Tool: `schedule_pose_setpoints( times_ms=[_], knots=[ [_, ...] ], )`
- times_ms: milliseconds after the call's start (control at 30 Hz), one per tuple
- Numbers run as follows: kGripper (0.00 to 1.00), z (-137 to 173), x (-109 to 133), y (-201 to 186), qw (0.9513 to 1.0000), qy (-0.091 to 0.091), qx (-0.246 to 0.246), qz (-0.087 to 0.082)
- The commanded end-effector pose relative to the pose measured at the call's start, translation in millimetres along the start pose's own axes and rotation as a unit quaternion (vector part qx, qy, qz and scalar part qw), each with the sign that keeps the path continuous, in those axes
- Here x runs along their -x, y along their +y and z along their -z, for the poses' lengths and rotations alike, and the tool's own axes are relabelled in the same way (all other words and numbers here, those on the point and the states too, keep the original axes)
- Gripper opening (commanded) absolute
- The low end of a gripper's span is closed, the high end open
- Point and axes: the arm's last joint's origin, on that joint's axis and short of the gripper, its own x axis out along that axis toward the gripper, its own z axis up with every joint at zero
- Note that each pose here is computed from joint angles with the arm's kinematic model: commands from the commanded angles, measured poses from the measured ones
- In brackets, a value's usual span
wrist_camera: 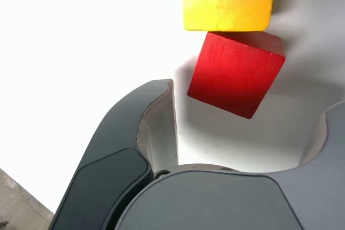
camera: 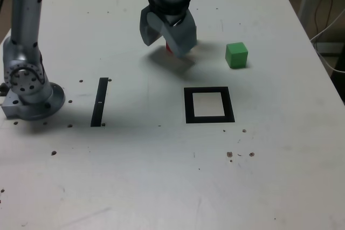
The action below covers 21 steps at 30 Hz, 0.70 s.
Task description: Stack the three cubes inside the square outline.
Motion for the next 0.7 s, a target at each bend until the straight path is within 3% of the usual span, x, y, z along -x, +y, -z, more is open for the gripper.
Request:
schedule_pose_setpoints(
  times_ms=[0,200,467,667],
  knots=[
    [0.91,-2.2,-4.2,1.5,1.0000,-0.003,0.000,0.004],
    [0.87,-6.9,-6.8,6.4,0.9999,-0.015,0.001,0.001],
    [0.81,-11.0,-11.4,10.3,0.9999,-0.014,-0.004,-0.001],
    [0.64,-14.4,-16.1,14.4,0.9999,-0.017,0.000,-0.002]
  ],
)
